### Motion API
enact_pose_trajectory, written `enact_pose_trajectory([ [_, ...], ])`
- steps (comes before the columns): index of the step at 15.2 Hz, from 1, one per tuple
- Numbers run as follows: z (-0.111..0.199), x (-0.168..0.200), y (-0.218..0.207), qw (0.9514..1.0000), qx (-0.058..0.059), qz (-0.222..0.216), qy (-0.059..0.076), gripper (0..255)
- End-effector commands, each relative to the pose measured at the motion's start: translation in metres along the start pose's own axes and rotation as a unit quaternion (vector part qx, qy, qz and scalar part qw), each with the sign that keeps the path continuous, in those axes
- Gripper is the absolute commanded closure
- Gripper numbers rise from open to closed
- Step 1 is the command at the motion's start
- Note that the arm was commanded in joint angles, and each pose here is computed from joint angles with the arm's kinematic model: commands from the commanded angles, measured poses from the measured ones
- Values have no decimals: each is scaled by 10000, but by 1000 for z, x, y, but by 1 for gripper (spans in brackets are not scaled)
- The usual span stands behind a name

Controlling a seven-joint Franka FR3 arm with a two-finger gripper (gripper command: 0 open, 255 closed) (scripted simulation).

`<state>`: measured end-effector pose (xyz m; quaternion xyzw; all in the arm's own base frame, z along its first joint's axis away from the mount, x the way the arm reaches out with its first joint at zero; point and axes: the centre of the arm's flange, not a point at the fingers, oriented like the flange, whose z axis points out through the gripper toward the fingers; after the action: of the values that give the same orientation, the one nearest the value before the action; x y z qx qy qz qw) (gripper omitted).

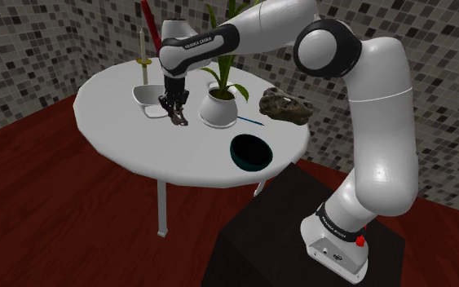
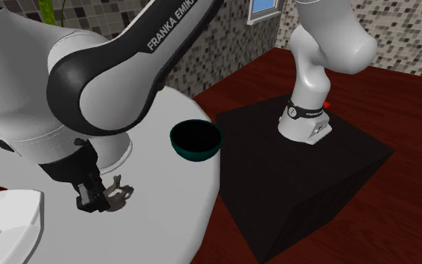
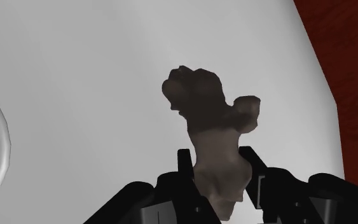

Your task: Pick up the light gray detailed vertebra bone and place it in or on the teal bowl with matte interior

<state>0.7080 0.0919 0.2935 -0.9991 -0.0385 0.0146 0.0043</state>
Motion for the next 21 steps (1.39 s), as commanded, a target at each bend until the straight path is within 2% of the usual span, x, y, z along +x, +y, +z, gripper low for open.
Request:
enact_pose_trajectory([
  [1,-10,0,1,10000,0,-1,-2,255],
  [3,-17,-1,1,10000,0,-1,-2,255],
  [21,0,-206,118,10000,0,-1,-2,255],
])
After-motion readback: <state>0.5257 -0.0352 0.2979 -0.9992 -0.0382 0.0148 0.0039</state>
